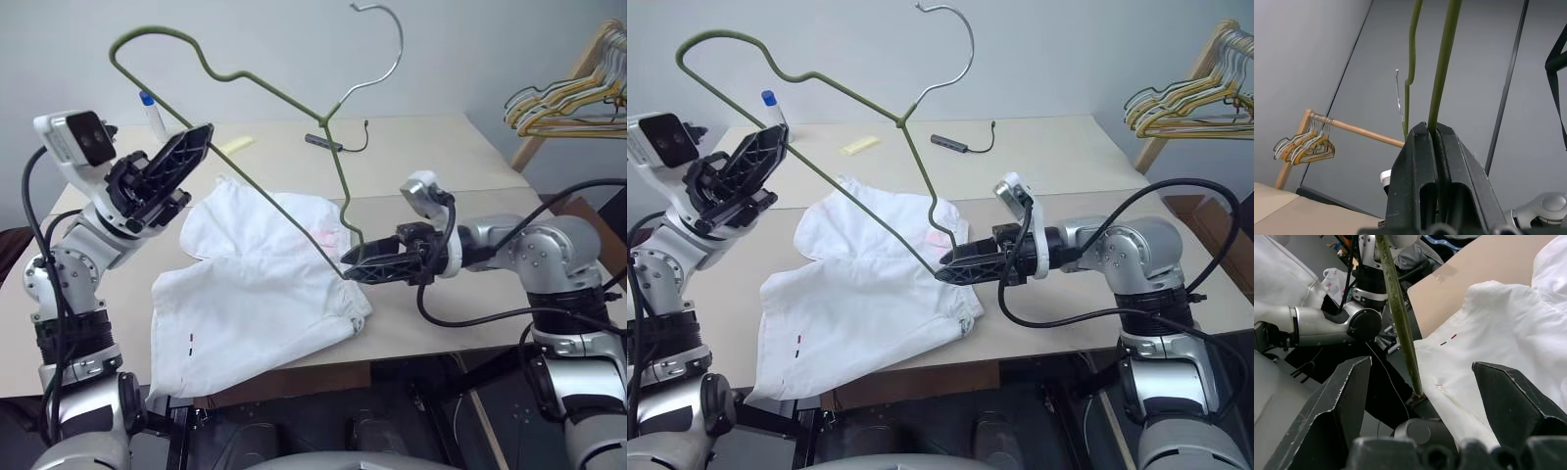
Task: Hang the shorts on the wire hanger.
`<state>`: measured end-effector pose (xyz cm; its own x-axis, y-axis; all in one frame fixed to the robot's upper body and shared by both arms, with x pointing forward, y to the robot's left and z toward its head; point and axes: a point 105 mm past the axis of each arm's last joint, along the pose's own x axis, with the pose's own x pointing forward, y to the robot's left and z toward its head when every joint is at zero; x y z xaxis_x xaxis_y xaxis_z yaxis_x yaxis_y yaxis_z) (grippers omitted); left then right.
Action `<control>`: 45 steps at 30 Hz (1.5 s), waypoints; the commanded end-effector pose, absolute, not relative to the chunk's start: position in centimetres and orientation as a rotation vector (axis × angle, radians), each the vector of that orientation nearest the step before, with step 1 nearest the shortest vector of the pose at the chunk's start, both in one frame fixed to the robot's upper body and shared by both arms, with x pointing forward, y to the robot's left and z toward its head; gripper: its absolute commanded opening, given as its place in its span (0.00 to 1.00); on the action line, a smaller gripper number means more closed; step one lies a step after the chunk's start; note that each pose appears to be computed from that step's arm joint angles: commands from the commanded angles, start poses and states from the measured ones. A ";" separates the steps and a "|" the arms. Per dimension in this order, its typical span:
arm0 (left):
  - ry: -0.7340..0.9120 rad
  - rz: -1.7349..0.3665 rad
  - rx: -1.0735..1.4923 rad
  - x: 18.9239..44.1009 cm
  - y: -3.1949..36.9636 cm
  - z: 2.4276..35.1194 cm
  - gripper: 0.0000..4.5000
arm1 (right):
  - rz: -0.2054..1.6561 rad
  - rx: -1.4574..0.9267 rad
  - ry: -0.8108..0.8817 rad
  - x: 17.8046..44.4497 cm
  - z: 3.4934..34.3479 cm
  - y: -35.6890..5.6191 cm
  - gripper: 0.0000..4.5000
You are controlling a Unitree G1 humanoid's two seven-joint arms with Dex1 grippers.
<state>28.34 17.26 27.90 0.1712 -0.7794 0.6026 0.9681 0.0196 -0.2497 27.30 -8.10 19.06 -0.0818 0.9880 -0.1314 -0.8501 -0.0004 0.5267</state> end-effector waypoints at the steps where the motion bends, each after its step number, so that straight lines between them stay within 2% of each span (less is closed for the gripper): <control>1: -0.377 -1.411 -0.661 27.9 17.1 28.6 0.00 | 1.603 0.304 0.502 27.1 20.6 -7.6 0.87; 5: -0.379 -1.406 -0.662 28.1 17.1 28.4 0.00 | 1.608 0.285 0.488 27.1 20.8 -7.3 0.87; 8: -0.375 -1.402 -0.658 28.2 16.9 28.1 0.00 | 1.609 0.273 0.484 27.1 21.0 -7.3 0.75; 18: -0.416 -1.418 -0.667 28.1 16.9 28.4 0.00 | 1.644 0.216 0.474 26.5 21.1 -6.8 0.01; 27: -0.416 -1.438 -0.662 28.0 16.6 28.1 0.00 | 1.590 0.136 0.396 27.3 20.6 -6.3 0.01; 32: -0.402 -1.451 -0.647 27.9 16.5 28.0 0.00 | 1.606 0.163 0.395 27.1 20.6 -7.0 0.33; 45: -0.414 -1.484 -0.636 28.3 15.6 28.4 0.00 | 1.665 0.150 0.404 26.3 20.4 -6.3 0.33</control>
